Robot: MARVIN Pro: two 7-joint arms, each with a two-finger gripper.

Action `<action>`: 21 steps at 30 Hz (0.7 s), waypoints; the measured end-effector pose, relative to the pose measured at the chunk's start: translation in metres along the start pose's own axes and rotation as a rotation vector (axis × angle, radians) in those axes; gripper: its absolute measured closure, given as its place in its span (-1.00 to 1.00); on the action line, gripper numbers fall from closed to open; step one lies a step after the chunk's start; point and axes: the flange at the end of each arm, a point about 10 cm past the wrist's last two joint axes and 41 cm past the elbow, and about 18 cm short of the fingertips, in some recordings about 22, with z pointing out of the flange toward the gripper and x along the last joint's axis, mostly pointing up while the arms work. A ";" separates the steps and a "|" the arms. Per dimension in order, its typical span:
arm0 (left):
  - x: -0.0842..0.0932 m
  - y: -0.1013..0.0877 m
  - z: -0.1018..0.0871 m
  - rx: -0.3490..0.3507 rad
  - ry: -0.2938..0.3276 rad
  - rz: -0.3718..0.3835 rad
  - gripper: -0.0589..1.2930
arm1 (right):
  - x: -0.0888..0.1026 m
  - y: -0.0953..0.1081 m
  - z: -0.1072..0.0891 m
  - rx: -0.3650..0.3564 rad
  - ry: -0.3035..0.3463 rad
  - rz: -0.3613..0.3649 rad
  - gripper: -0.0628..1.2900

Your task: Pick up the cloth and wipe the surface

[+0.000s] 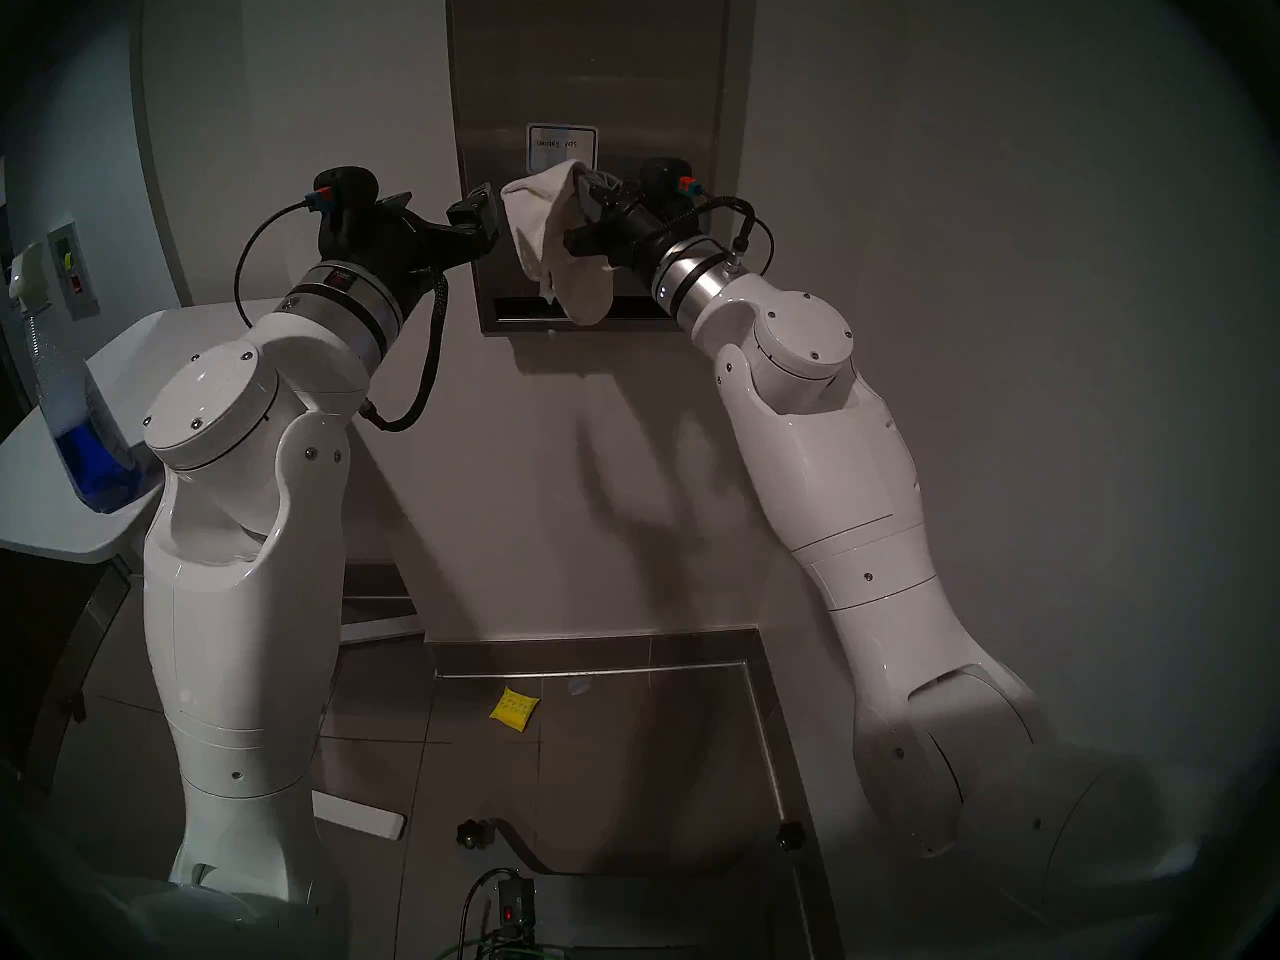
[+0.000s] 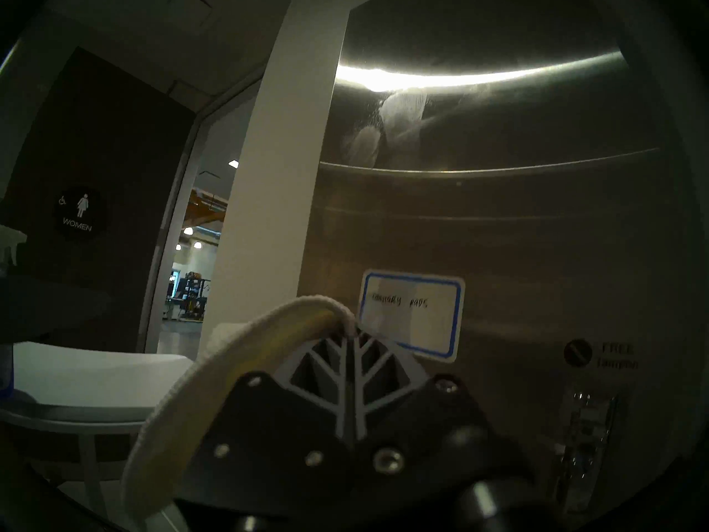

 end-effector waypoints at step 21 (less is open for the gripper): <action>-0.027 -0.011 -0.045 0.064 -0.140 -0.109 -0.95 | 0.035 0.010 0.037 -0.079 0.157 0.009 0.96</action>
